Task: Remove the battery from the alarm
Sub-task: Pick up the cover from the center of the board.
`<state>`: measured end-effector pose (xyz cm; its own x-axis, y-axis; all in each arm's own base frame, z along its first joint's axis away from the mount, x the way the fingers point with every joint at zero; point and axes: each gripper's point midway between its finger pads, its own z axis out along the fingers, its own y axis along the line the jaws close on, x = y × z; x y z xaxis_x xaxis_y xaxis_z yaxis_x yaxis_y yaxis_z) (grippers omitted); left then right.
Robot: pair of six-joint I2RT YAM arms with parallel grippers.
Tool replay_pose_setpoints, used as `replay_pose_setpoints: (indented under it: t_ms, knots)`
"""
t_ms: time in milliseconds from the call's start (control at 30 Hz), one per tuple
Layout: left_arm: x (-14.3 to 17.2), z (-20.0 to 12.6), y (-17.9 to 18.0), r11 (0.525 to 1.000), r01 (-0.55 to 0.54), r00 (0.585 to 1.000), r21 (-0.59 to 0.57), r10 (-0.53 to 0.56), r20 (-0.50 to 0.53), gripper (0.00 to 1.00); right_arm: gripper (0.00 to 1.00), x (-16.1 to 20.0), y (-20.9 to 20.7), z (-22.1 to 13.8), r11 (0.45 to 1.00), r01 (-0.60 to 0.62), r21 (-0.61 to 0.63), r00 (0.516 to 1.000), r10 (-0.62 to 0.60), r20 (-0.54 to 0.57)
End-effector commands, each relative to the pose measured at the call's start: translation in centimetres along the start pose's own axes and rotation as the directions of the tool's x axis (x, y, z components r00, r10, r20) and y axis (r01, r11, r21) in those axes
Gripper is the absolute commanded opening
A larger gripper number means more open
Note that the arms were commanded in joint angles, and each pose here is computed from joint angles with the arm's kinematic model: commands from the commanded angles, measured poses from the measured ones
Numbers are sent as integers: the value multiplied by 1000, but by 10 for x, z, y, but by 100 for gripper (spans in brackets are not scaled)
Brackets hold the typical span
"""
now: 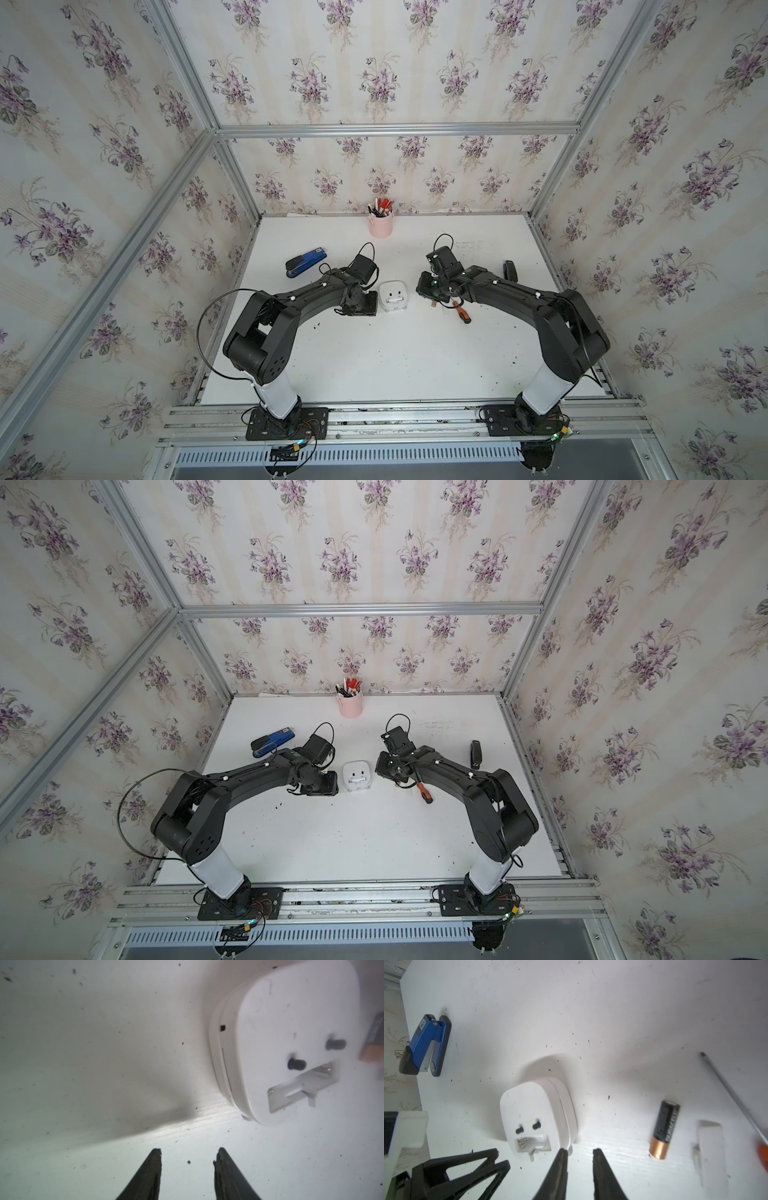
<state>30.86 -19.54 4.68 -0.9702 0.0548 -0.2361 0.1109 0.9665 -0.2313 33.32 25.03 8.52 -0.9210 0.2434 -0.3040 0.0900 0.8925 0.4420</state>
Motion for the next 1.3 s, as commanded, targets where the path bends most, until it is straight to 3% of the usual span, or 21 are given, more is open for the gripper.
replay_pose_setpoints:
  t_ms: [0, 133, 267, 567, 1267]
  knots:
    - [-2, -13, -5, 999, -33, 999, 20, 33, 14, 51, 36, 20, -49, -25, 980, 21, 198, 998, -10, -56]
    - [-2, -19, -11, 998, -44, 999, 50, 43, 26, 53, 38, 27, -78, -39, 964, 15, 266, 998, 3, -68]
    - [0, -19, -11, 997, -48, 999, 62, 46, 27, 53, 32, 21, -92, -32, 953, 47, 298, 995, -16, -103]
    - [7, -13, -8, 997, -41, 999, 59, 41, 10, 53, 28, 4, -82, -8, 939, 130, 318, 984, -82, -160]
    - [17, -1, 0, 999, -23, 1000, 45, 24, -12, 52, 25, 12, -87, 13, 914, 190, 359, 963, -102, -249]
